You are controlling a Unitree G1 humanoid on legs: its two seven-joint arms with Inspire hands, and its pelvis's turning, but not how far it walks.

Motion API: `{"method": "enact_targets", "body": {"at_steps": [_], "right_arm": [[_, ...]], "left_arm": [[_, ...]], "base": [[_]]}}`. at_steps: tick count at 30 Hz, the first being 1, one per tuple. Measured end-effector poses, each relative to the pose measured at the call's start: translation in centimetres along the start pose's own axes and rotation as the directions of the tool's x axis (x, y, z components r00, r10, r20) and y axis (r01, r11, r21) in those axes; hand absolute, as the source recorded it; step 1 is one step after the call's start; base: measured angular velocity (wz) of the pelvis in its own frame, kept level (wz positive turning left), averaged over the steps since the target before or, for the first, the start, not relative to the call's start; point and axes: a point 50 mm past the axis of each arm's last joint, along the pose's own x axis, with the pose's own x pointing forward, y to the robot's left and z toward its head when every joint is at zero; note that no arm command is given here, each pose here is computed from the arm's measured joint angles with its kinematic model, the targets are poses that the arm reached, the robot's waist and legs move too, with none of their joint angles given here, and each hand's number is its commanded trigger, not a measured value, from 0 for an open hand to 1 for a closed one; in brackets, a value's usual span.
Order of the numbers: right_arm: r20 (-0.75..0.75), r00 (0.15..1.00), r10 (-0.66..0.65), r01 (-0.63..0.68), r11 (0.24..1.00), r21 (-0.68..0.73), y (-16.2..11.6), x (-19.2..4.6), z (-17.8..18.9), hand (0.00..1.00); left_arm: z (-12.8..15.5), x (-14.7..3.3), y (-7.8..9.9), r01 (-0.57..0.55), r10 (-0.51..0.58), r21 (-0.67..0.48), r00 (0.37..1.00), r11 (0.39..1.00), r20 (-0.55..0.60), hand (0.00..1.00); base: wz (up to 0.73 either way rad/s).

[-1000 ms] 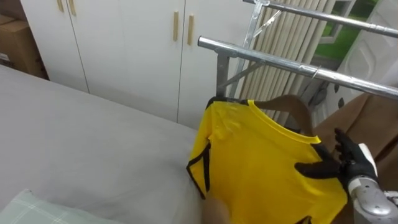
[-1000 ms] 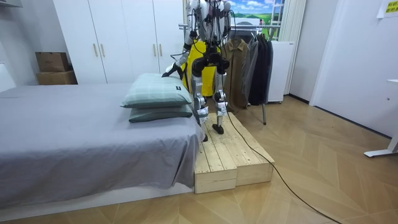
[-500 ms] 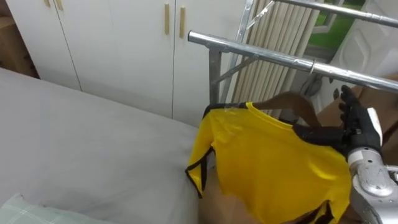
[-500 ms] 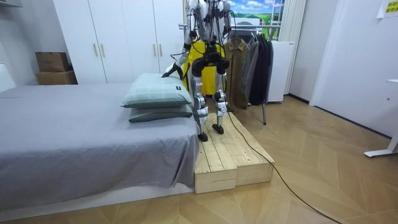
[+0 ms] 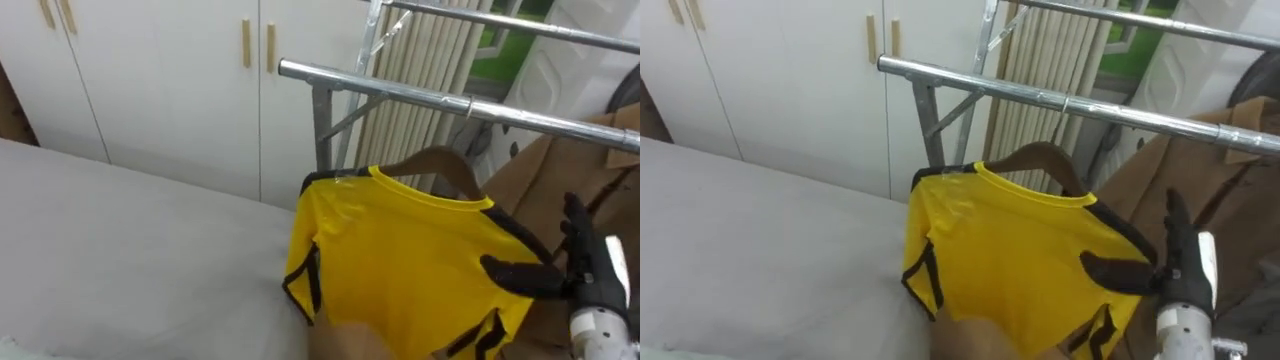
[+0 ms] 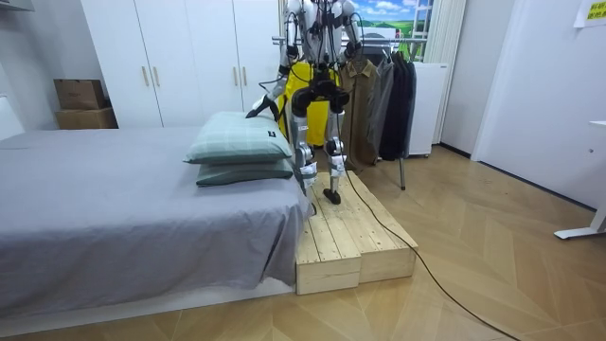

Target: Hang clothes

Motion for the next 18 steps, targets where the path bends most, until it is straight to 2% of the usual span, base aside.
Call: {"method": "enact_targets", "body": {"at_steps": [8,14,18], "right_arm": [[-0.093,0.996,-0.009,0.01,1.0,0.011,-0.3,-2.5,-2.9,0.0],[-0.261,0.964,0.052,-0.061,0.998,-0.028,0.0,-5.6,-7.4,0.0],[-0.393,0.914,0.1,-0.088,0.995,0.05,0.4,-7.9,-10.2,0.0]], "left_arm": [[-0.2,0.0,0.1,-0.003,0.003,-0.018,1.0,1.0,-0.016,0.0],[-0.6,-0.1,0.1,0.0,-0.001,-0.017,1.0,1.0,-0.026,0.0],[-1.2,-0.4,0.0,0.005,-0.007,-0.038,0.999,0.999,-0.051,0.0]], "base": [[-0.03],[-0.06],[-0.03]]}}
